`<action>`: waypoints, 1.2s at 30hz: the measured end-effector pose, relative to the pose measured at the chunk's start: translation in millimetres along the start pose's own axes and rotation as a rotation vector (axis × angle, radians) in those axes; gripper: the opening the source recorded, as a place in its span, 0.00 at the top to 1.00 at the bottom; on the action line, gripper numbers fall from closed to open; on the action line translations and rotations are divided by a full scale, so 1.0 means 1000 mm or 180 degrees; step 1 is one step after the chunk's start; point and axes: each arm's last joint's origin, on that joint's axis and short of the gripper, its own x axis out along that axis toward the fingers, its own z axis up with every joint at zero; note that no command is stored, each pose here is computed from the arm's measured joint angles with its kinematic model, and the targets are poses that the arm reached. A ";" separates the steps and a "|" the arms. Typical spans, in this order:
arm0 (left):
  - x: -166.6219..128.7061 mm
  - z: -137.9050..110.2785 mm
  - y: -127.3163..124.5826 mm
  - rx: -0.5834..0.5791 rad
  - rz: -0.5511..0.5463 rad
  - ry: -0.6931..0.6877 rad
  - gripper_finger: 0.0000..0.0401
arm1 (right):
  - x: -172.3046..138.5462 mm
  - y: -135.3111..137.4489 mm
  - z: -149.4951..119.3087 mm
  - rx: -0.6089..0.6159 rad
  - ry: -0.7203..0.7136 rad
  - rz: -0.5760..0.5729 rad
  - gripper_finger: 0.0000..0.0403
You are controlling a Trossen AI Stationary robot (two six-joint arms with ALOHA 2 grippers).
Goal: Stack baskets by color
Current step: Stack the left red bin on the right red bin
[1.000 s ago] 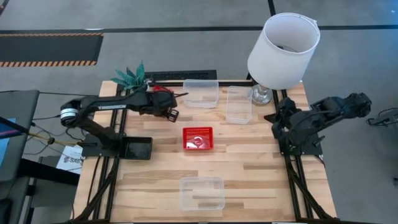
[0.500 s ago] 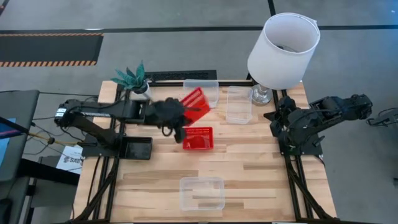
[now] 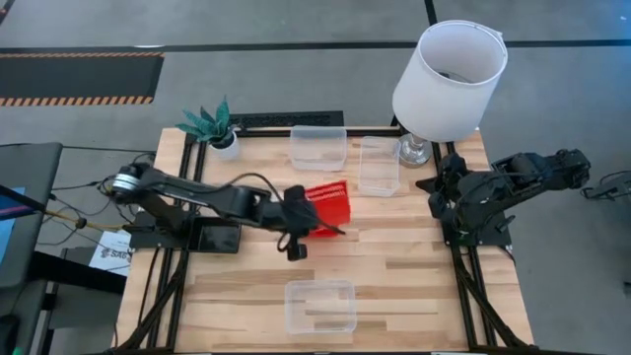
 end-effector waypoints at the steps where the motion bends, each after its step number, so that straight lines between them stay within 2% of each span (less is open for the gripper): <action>1: 0.006 -0.003 0.000 0.0017 0.0017 0.0121 1.00 | 0.000 0.000 0.000 -0.0001 0.0018 0.0016 0.98; 10: 0.046 -0.026 0.000 0.0291 0.0056 0.0826 1.00 | 0.000 0.000 -0.001 -0.0010 0.0064 0.0041 0.98; 17: 0.055 -0.035 0.007 0.0246 0.0264 0.1049 1.00 | 0.002 0.002 -0.001 -0.0030 0.0115 0.0048 0.98; 31: 0.056 -0.033 0.013 0.0143 0.0416 0.0967 1.00 | 0.003 0.003 -0.002 -0.0104 0.0135 0.0030 0.98; 36: 0.067 -0.050 0.012 0.0102 0.0357 0.1010 1.00 | 0.003 0.002 -0.002 -0.0128 0.0133 0.0032 0.98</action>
